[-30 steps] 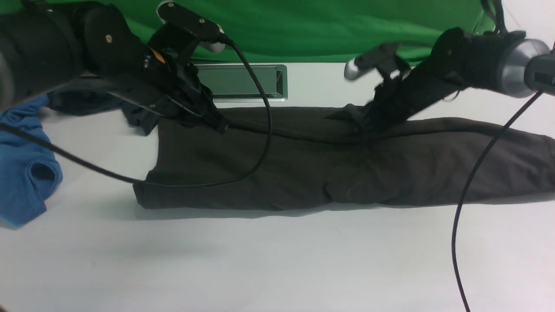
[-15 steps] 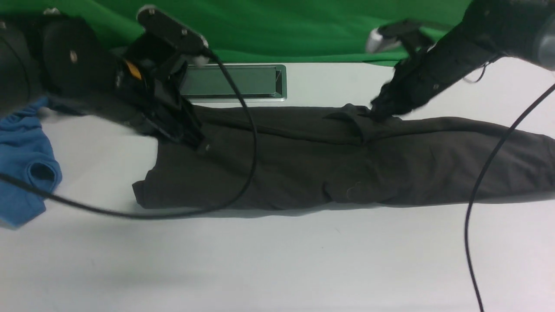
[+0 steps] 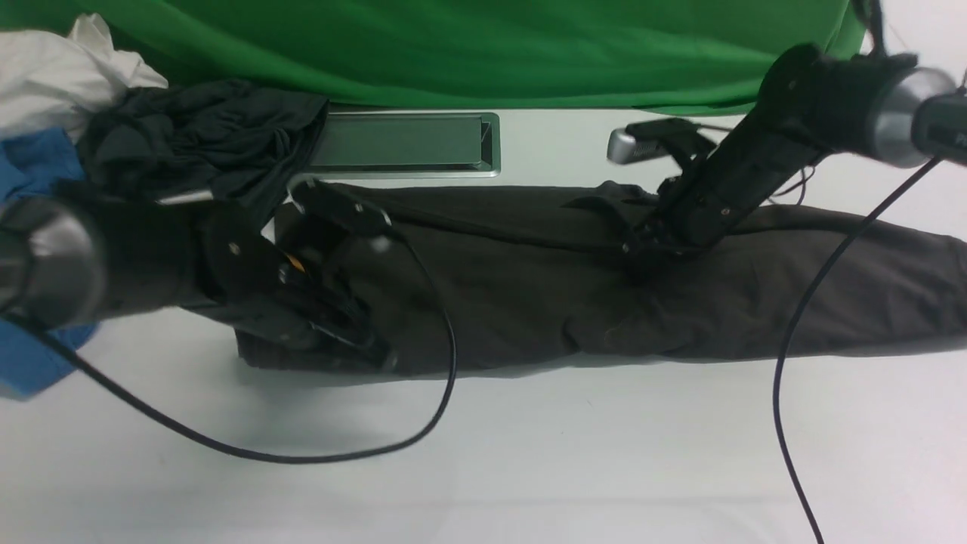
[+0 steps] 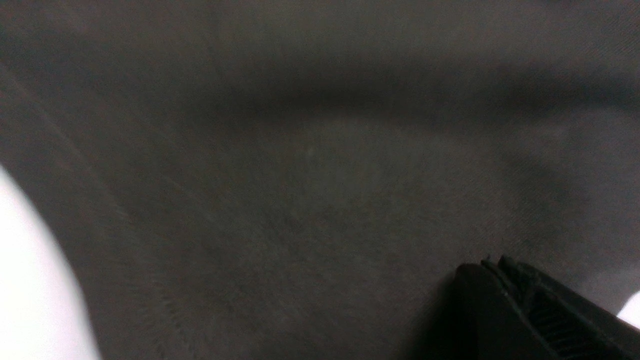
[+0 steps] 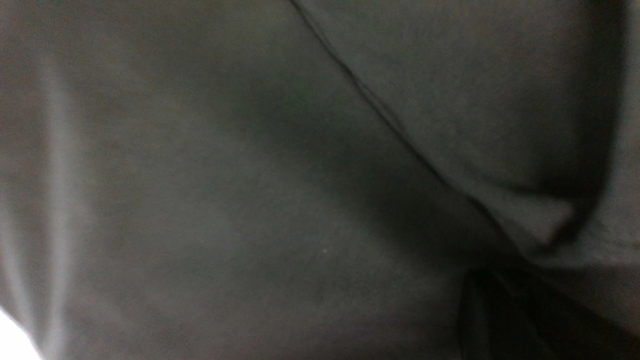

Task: Fold a long-sleeved shirt on a white desktop.
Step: 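Fold the black garment in half by bringing its near edge over to the far edge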

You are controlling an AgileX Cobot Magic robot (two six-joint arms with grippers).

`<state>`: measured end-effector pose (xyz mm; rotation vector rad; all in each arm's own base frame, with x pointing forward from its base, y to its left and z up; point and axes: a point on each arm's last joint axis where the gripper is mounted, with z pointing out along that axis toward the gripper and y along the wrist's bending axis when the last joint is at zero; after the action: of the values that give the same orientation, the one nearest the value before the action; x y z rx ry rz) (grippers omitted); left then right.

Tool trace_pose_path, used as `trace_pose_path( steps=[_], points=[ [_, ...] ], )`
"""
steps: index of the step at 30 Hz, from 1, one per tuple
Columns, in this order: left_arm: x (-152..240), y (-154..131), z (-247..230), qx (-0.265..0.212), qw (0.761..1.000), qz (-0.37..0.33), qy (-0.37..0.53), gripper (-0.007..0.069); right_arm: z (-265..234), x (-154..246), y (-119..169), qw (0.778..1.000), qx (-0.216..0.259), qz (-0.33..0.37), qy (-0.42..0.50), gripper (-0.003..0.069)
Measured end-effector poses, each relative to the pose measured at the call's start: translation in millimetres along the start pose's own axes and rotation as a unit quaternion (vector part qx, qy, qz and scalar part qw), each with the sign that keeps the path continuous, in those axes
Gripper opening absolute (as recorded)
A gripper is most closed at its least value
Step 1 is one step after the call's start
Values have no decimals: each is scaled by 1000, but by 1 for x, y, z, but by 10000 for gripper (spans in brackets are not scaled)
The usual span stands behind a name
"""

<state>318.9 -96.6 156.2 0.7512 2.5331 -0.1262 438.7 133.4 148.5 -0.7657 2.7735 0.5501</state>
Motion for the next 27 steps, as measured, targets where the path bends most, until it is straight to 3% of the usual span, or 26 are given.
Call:
trace_pose_path(
  steps=[8,15,17,19,21,24,27],
  points=[
    [2,1,11,-1,1000,-5,5,18,1,-7,-5,999,24,2,-40,20],
    [1,1,12,-2,1000,-3,5,18,0,-26,-21,984,104,-9,-141,27],
    [1,2,12,-4,1000,2,7,18,-5,-37,-31,964,162,-26,-208,29],
    [1,2,12,-4,1000,5,7,18,-8,-42,-33,954,181,-30,-236,31],
    [0,2,11,-5,1000,8,7,18,-17,-52,-38,930,216,-34,-295,41],
    [-3,2,5,-4,1000,17,7,18,-30,-58,-36,920,225,-38,-318,53],
    [-7,1,-13,-4,1000,26,0,18,-56,-60,-27,928,205,-35,-309,59]
  ],
)
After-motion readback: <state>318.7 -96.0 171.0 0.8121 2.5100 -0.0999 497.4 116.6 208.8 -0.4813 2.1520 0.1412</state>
